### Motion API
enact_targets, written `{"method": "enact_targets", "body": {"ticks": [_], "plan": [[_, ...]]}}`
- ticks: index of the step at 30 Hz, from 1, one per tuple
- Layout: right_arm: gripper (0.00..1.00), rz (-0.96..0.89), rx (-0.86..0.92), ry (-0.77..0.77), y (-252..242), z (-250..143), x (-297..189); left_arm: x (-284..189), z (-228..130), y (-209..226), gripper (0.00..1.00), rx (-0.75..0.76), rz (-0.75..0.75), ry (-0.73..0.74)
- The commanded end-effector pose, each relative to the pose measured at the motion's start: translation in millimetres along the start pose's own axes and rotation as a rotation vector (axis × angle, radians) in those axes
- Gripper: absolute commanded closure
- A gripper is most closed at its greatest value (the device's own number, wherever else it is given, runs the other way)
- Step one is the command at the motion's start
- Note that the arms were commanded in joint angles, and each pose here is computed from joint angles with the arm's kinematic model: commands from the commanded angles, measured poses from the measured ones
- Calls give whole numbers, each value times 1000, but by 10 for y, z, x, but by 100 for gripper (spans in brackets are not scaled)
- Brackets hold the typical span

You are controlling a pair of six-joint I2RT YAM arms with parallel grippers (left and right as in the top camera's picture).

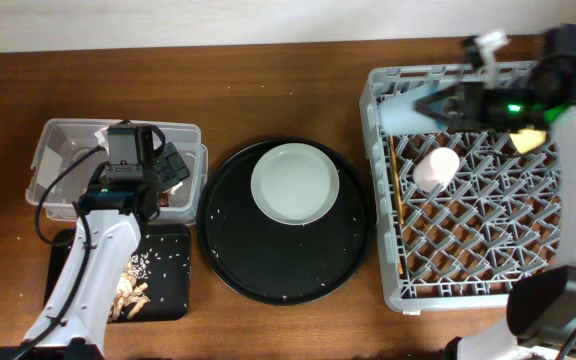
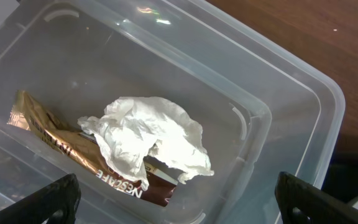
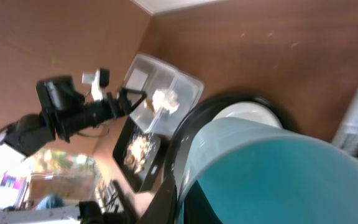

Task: Sort waste into correct bins and load items into the dishwasher rack
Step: 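Carry the blue cup to the rack and set it upside down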

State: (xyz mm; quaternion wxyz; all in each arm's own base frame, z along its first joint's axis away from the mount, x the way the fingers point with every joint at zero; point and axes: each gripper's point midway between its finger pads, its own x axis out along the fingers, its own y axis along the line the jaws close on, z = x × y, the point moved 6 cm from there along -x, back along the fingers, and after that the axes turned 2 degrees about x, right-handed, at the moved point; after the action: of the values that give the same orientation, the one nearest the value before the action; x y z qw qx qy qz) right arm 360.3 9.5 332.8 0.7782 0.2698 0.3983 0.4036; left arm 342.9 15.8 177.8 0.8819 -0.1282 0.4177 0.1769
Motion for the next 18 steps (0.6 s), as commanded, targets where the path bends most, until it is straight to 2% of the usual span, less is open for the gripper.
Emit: {"method": "enact_targets", "body": {"ticks": [1, 5, 7, 9, 11, 13, 18], "plan": [[96, 33, -27, -123, -139, 24, -408, -11, 24, 18, 1, 12, 9, -10], [96, -55, 37, -237, -591, -107, -886, -11, 24, 18, 1, 12, 9, -10], [96, 11, 111, -300, -794, -145, -987, -12, 23, 16, 1, 13, 9, -10], [96, 138, 224, -366, -1121, -179, -980, -12, 24, 16, 1, 13, 9, -11], [96, 169, 289, -364, -1402, -228, -900, -12, 24, 16, 0, 13, 9, -11], [96, 177, 298, -365, -1621, -264, -840, -12, 23, 16, 1, 13, 9, -10], [96, 143, 265, -351, -1766, -308, -791, -12, 24, 16, 1, 13, 9, -11]]}}
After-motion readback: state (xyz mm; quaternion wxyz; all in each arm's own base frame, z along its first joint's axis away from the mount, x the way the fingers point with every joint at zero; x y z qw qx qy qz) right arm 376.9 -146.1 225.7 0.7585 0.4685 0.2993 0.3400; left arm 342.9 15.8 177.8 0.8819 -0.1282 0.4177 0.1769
